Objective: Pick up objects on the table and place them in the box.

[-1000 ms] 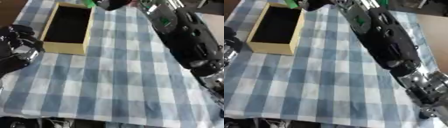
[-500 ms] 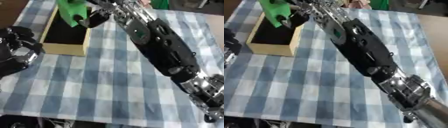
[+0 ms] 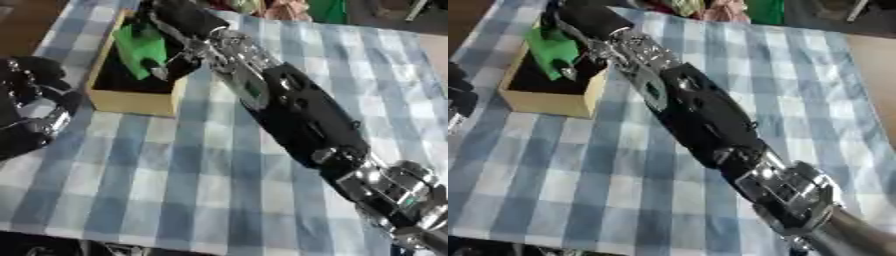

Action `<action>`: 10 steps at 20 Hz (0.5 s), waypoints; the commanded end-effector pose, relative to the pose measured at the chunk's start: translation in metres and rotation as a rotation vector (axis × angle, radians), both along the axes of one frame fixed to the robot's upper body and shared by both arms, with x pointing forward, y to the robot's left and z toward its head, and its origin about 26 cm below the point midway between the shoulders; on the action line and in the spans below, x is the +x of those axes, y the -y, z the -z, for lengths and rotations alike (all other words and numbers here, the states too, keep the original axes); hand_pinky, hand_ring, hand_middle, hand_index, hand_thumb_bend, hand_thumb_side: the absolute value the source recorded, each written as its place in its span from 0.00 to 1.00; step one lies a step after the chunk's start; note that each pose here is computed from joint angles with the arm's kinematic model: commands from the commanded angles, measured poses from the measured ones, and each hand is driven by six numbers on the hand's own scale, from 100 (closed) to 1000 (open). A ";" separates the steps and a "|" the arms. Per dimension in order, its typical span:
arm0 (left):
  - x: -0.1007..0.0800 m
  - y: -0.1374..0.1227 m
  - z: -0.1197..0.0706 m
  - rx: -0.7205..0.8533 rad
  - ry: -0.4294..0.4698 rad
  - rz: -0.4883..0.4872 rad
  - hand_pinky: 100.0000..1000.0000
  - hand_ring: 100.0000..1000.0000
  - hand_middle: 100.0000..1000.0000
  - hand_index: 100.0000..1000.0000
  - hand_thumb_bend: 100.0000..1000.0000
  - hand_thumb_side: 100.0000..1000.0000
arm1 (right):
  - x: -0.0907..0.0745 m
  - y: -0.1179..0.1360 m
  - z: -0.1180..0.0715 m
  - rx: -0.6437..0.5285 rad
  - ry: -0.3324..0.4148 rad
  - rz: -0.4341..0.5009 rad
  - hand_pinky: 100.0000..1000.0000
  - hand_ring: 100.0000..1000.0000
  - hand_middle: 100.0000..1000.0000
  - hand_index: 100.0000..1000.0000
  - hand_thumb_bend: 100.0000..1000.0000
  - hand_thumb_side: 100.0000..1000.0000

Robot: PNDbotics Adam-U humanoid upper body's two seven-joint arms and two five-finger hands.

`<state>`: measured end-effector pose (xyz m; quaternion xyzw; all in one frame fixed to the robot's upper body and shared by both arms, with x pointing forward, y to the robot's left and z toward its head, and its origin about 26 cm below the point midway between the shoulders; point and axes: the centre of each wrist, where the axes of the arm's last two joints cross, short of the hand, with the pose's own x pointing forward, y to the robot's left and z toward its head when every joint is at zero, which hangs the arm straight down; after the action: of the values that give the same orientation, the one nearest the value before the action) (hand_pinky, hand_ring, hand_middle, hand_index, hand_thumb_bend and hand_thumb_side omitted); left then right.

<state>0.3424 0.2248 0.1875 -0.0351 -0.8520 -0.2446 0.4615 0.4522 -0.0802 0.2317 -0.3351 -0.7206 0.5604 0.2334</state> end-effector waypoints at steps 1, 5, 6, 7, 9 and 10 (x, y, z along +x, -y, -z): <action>-0.002 0.003 -0.010 0.001 0.034 0.018 0.51 0.58 0.55 0.66 0.32 0.00 | 0.004 0.003 -0.006 0.016 0.065 0.071 0.60 0.67 0.50 0.61 0.24 0.00; -0.002 0.003 -0.009 0.001 0.031 0.017 0.51 0.58 0.55 0.65 0.32 0.00 | 0.006 0.004 -0.002 0.016 0.094 0.140 0.66 0.77 0.75 0.83 0.32 0.00; -0.002 0.003 -0.009 0.001 0.030 0.017 0.51 0.57 0.55 0.65 0.32 0.00 | 0.006 0.005 -0.001 0.015 0.095 0.149 0.70 0.81 0.83 0.90 0.39 0.00; -0.002 0.003 -0.008 0.002 0.028 0.017 0.51 0.57 0.55 0.65 0.32 0.00 | 0.006 0.005 -0.002 0.012 0.095 0.153 0.72 0.82 0.86 0.92 0.42 0.00; -0.002 0.002 -0.008 0.003 0.026 0.017 0.51 0.57 0.55 0.65 0.32 0.00 | 0.006 0.005 -0.002 0.009 0.094 0.159 0.73 0.85 0.92 0.95 0.49 0.05; -0.002 0.002 -0.008 0.002 0.026 0.016 0.51 0.57 0.55 0.65 0.32 0.00 | 0.006 0.005 -0.004 0.014 0.099 0.162 0.74 0.85 0.93 0.96 0.52 0.07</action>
<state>0.3424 0.2232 0.1870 -0.0392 -0.8515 -0.2446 0.4622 0.4584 -0.0846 0.2231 -0.4066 -0.7019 0.5266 0.2543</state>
